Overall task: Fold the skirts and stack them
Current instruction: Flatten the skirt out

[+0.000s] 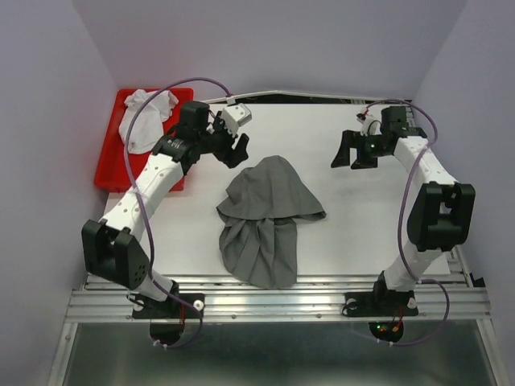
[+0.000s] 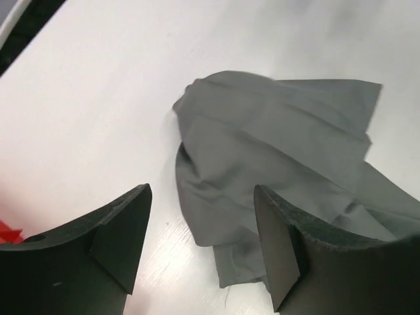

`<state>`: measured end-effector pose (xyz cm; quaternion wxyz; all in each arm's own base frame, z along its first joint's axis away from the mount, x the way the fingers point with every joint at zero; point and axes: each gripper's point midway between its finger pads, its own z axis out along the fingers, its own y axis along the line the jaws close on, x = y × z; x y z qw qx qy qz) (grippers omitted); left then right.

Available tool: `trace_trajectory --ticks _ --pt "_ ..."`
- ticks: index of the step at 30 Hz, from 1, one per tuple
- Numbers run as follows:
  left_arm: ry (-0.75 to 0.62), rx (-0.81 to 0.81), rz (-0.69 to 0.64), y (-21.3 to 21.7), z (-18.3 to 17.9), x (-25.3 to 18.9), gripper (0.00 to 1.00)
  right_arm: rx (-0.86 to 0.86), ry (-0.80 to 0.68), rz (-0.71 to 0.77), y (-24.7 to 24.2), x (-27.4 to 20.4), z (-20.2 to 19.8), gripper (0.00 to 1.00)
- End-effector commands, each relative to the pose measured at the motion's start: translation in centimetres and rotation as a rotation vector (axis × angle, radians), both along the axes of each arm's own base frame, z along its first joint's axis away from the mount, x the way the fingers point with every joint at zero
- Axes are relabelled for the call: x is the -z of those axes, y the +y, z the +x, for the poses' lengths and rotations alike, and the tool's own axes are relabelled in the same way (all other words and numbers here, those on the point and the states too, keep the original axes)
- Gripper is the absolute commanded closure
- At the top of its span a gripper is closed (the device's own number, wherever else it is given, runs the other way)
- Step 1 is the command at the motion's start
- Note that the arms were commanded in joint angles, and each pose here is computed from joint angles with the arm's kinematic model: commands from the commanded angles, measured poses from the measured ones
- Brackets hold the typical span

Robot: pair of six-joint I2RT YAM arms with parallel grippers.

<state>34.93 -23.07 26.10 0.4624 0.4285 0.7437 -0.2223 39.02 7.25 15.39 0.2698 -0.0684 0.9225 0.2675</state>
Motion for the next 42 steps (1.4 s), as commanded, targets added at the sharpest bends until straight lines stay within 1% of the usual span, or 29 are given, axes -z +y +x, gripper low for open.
trace_trajectory --ticks 1,4,7,10,14,16,17,18,19,21,22,23,24,25,27,28,29,30,32,33,34,35,36,37,38,39,40,41,42 --pt "0.186 -0.151 0.019 1.3 3.5 4.9 0.25 -0.087 -0.026 0.145 5.7 -2.2 2.3 0.01" --pt "0.279 -0.189 0.007 1.3 4.8 6.8 0.25 -0.133 0.016 0.171 8.3 -1.0 3.3 0.01" --pt "0.37 -0.208 0.01 0.9 5.8 10.1 0.25 -0.204 0.05 0.167 11.9 0.8 3.5 0.01" --pt "0.442 -0.197 0.015 0.4 5.8 12.3 0.22 -0.279 0.1 0.144 15.4 3.2 3.0 0.0" --pt "0.522 -0.179 0.036 0.2 5.1 15.3 0.22 -0.32 0.156 0.152 17.8 5.5 2.9 0.02" --pt "0.578 -0.146 0.035 -0.2 4.4 16.6 0.28 -0.326 0.163 0.164 18.5 5.9 3.2 0.17" --pt "0.593 -0.134 0.032 -0.4 4.3 17.0 0.35 -0.327 0.161 0.176 18.9 5.9 3.7 0.26" --pt "0.608 -0.11 0.02 -0.7 4.0 17.1 0.54 -0.328 0.159 0.18 19.0 5.9 4.0 0.42" --pt "0.613 -0.104 0.019 -0.9 4.0 17.3 0.61 -0.331 0.147 0.181 19.1 5.6 4.4 0.49" --pt "0.586 -0.104 0.012 -1.1 5.1 16.9 0.79 -0.337 0.1 0.181 19.4 4.5 5.6 0.68" --pt "0.562 -0.117 0.02 -0.9 5.8 16.5 1.0 -0.335 0.075 0.176 19.5 3.7 6.1 0.88" --pt "0.506 -0.13 0.004 -0.8 7.3 14.6 1.0 -0.331 0.043 0.168 19.5 2.8 6.7 0.95" --pt "0.468 -0.14 -0.013 -0.5 8.2 13.1 1.0 -0.311 -0.027 0.156 18.9 0.6 8.0 0.99" --pt "0.385 -0.157 -0.047 0.0 9.7 10.0 1.0 -0.287 -0.063 0.155 18.0 -0.8 9.0 0.99" --pt "0.297 -0.172 -0.061 0.7 10.6 6.8 1.0 -0.276 -0.141 0.158 17.1 -3.9 9.8 0.99" --pt "0.234 -0.158 -0.049 1.0 10.9 5.2 1.0 -0.287 -0.207 0.155 16.9 -6.6 9.6 0.99" --pt "0.169 -0.147 -0.05 1.3 10.4 2.7 1.0 -0.288 -0.246 0.141 16.1 -7.8 9.6 0.99" --pt "0.132 -0.136 -0.046 1.4 10.0 1.5 1.0 -0.324 -0.308 0.09 15.5 -8.5 9.3 0.99" --pt "0.059 -0.103 -0.029 2.0 8.2 -0.3 1.0 -0.352 -0.339 0.046 14.4 -9.5 6.7 0.99" --pt "0.05 -0.083 -0.016 2.1 7.3 -0.2 1.0 -0.387 -0.365 0.007 13.8 -9.2 5.9 0.99" --pt "0.025 -0.049 -0.006 1.7 5.5 -1.1 1.0 -0.406 -0.35 -0.02 13.3 -8.4 4.7 0.99" --pt "0.064 -0.019 0.035 1.7 3.9 1.4 1.0 -0.43 -0.335 -0.046 12.8 -7.5 3.6 0.98" --pt "0.045 0.031 0.082 1.6 2.6 2.5 1.0 -0.49 -0.318 -0.112 11.6 -5.2 1.8 0.97" --pt "0.07 0.088 0.13 0.8 -0.6 4.9 1.0 -0.517 -0.273 -0.149 10.7 -3.7 0.2 0.94" --pt "0.054 0.141 0.173 0.4 -2.1 6.2 1.0 -0.537 -0.246 -0.182 10.0 -2.2 -0.8 0.9" --pt "0.056 0.171 0.218 0.1 -3.8 7.9 1.0 -0.58 -0.194 -0.249 8.4 0.7 -3.2 0.66" --pt "0.06 0.21 0.255 -0.4 -5.6 9.4 1.0 -0.598 -0.165 -0.279 7.6 2.0 -4.4 0.46" --pt "0.077 0.3 0.303 -1.6 -9.5 12.4 1.0 -0.603 -0.135 -0.303 6.6 3.2 -5.4 0.3" --pt "0.078 0.336 0.332 -2.0 -11.2 13.7 1.0 -0.614 -0.109 -0.34 5.8 4.2 -6.3 0.2"
